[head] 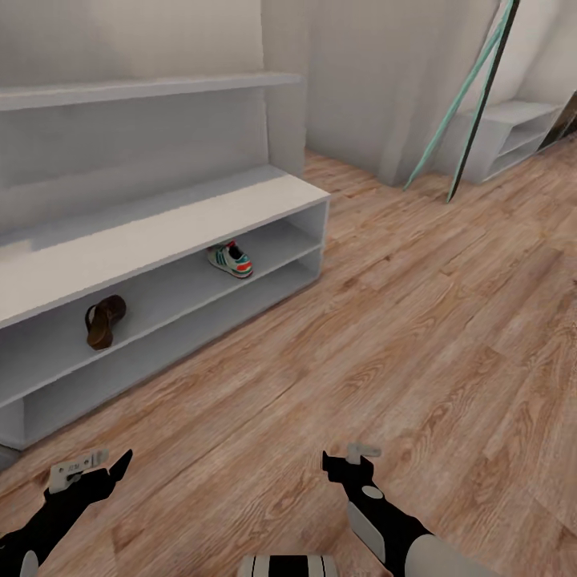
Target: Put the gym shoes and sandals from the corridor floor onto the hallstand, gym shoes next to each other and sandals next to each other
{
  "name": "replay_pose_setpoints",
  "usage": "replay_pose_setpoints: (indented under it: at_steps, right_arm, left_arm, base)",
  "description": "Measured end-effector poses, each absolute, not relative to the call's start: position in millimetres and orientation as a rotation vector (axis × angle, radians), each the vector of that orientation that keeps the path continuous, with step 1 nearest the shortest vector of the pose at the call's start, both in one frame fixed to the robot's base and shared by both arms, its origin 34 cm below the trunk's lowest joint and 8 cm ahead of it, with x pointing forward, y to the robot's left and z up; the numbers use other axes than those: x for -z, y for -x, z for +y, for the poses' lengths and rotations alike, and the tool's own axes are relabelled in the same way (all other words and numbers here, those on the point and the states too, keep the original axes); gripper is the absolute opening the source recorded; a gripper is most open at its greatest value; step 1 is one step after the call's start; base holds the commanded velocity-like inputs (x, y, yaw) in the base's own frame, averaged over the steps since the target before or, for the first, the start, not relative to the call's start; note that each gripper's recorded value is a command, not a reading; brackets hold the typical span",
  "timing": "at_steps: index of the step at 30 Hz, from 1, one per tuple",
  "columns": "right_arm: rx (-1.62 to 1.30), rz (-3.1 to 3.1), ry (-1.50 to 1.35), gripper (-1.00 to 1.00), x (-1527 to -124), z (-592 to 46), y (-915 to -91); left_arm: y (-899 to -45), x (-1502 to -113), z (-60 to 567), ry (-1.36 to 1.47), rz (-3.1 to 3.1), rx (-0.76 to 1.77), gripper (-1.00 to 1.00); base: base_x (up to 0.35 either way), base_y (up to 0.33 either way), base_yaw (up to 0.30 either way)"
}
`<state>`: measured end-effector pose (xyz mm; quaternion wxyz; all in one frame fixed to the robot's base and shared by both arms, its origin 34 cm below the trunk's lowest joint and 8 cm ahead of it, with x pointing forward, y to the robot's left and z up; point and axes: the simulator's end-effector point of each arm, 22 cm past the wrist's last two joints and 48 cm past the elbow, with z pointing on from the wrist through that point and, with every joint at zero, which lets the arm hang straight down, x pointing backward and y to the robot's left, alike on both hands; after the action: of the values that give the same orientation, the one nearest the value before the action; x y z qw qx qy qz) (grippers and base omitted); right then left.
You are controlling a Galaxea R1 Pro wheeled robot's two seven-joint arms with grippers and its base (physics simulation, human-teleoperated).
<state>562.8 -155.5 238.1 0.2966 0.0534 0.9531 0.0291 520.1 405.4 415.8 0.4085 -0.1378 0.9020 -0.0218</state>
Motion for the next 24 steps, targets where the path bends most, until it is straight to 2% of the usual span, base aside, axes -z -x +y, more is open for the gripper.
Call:
replay_pose_setpoints:
  at_steps: [24]
  right_arm:
    - [-0.078, 2.534, -0.142, 1.00, -238, -155, -563]
  left_arm:
    - [-526, -414, 388, 0.299, 2.285, 0.082, 1.00]
  base:
    - [0.000, 0.000, -0.300]
